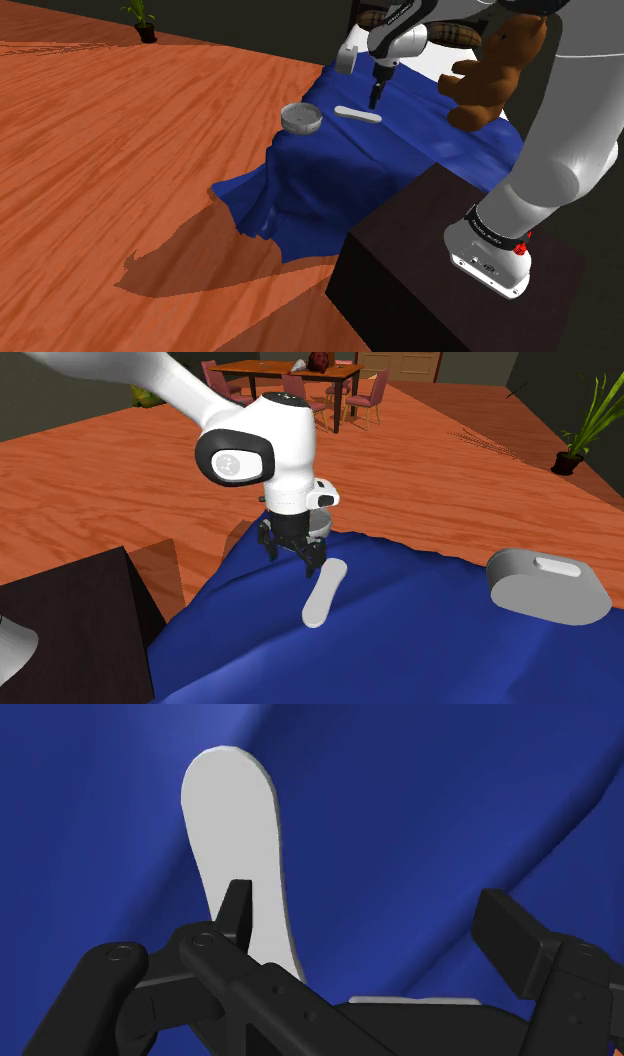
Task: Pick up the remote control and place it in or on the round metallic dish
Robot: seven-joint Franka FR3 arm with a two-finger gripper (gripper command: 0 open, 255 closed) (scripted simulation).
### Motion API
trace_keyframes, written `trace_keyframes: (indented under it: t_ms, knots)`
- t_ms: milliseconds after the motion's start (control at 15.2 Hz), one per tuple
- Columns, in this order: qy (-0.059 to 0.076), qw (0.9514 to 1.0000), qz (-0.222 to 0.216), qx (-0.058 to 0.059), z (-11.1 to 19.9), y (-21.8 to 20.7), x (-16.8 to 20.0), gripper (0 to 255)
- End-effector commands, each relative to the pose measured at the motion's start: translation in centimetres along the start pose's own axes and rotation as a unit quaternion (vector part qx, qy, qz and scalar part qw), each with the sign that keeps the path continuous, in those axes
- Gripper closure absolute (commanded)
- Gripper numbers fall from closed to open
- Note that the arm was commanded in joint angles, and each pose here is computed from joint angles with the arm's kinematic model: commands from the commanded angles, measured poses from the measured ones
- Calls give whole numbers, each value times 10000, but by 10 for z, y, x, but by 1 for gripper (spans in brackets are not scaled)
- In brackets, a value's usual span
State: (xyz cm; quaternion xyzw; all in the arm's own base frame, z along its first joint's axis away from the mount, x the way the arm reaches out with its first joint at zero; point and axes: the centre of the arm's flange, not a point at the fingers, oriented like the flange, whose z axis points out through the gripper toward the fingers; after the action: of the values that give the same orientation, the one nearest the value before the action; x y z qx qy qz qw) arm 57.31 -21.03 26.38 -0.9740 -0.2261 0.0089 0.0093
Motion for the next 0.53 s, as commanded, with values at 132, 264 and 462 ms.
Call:
trace_keyframes:
  t_ms: [132,264,462]
  knots:
    - [57,9996,-276,-6,32,28,32,0]
    - [83,9991,-409,-9,48,43,47,0]
    - [107,9985,-537,-13,68,57,62,0]
